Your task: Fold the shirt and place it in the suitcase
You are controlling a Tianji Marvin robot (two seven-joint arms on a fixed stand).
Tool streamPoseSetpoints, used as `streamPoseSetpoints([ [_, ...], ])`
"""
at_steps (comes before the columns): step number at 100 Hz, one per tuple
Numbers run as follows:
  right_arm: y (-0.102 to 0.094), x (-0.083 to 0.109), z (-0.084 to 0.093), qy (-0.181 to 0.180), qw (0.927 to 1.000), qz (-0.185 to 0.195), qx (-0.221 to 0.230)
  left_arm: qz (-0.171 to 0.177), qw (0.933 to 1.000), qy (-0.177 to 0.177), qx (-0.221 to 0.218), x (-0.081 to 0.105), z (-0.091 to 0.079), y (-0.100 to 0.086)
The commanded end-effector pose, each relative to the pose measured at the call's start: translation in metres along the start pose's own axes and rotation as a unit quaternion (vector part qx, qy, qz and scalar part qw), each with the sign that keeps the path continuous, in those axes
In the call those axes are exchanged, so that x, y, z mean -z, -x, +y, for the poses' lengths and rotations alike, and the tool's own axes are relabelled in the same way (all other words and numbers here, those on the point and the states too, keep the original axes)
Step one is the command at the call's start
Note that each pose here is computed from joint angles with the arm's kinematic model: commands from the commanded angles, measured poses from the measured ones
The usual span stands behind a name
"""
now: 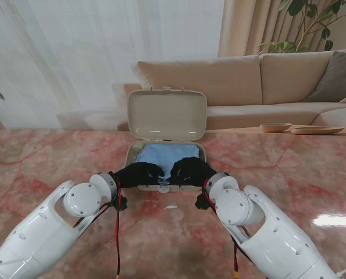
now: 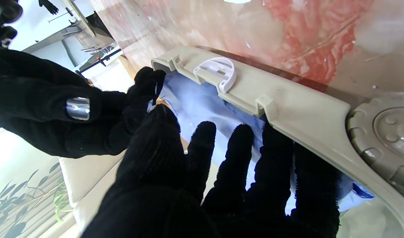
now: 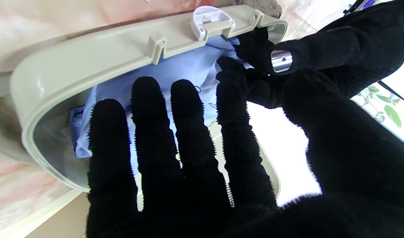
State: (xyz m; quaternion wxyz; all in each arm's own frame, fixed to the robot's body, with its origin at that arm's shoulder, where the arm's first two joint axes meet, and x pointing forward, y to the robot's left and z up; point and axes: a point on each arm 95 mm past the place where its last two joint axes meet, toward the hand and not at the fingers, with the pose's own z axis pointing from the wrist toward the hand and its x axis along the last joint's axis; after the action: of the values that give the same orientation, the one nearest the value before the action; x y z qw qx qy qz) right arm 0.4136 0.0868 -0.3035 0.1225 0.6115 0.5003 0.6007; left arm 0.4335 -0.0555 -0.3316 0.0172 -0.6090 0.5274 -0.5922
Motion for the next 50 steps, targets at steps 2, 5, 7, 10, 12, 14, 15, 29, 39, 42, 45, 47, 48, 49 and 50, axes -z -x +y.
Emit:
streamPoseSetpoints([
  [2, 0.005, -0.002, -0.008, -0.018, 0.9998, -0.008, -0.007, -0.01, 0.9999, 0.01, 0.007, -0.001, 0.005, 0.007],
  [5, 0.006, -0.002, -0.008, -0.021, 0.9997, -0.008, -0.007, -0.01, 0.9999, 0.011, 0.008, -0.001, 0.005, 0.007],
  [7, 0.006, -0.003, -0.009, -0.023, 0.9997, -0.009, -0.008, -0.011, 0.9998, 0.011, 0.009, -0.001, 0.005, 0.007],
  [10, 0.007, -0.003, -0.01, -0.025, 0.9996, -0.01, -0.008, -0.011, 0.9998, 0.012, 0.01, -0.001, 0.005, 0.007],
  [12, 0.007, -0.004, -0.01, -0.027, 0.9995, -0.01, -0.008, -0.011, 0.9998, 0.012, 0.01, -0.001, 0.005, 0.008],
  [14, 0.008, -0.004, -0.01, -0.029, 0.9995, -0.011, -0.008, -0.011, 0.9998, 0.012, 0.011, -0.001, 0.005, 0.008],
  [15, 0.008, -0.004, -0.01, -0.029, 0.9995, -0.011, -0.008, -0.011, 0.9998, 0.013, 0.011, -0.001, 0.005, 0.008],
  [29, 0.008, -0.004, -0.011, -0.032, 0.9994, -0.012, -0.01, -0.009, 0.9998, 0.011, 0.016, 0.001, 0.005, 0.005],
  [39, 0.006, -0.002, -0.008, -0.026, 0.9996, -0.009, -0.008, -0.005, 0.9997, 0.005, 0.023, 0.004, 0.004, 0.002],
  [42, 0.005, -0.002, -0.007, -0.023, 0.9997, -0.008, -0.007, -0.003, 0.9997, 0.002, 0.025, 0.005, 0.003, 0.001],
  [45, 0.004, -0.001, -0.006, -0.021, 0.9997, -0.007, -0.007, -0.002, 0.9996, 0.0, 0.027, 0.005, 0.003, -0.001],
  [47, 0.003, 0.0, -0.005, -0.019, 0.9998, -0.007, -0.007, -0.001, 0.9996, -0.002, 0.028, 0.006, 0.003, -0.002],
  [48, 0.003, 0.0, -0.005, -0.018, 0.9998, -0.006, -0.007, -0.001, 0.9996, -0.003, 0.028, 0.006, 0.002, -0.002],
  [49, 0.002, 0.0, -0.005, -0.017, 0.9998, -0.006, -0.007, 0.0, 0.9996, -0.003, 0.028, 0.007, 0.002, -0.002],
  [50, 0.002, 0.0, -0.004, -0.016, 0.9998, -0.006, -0.007, 0.0, 0.9996, -0.004, 0.028, 0.007, 0.002, -0.003],
])
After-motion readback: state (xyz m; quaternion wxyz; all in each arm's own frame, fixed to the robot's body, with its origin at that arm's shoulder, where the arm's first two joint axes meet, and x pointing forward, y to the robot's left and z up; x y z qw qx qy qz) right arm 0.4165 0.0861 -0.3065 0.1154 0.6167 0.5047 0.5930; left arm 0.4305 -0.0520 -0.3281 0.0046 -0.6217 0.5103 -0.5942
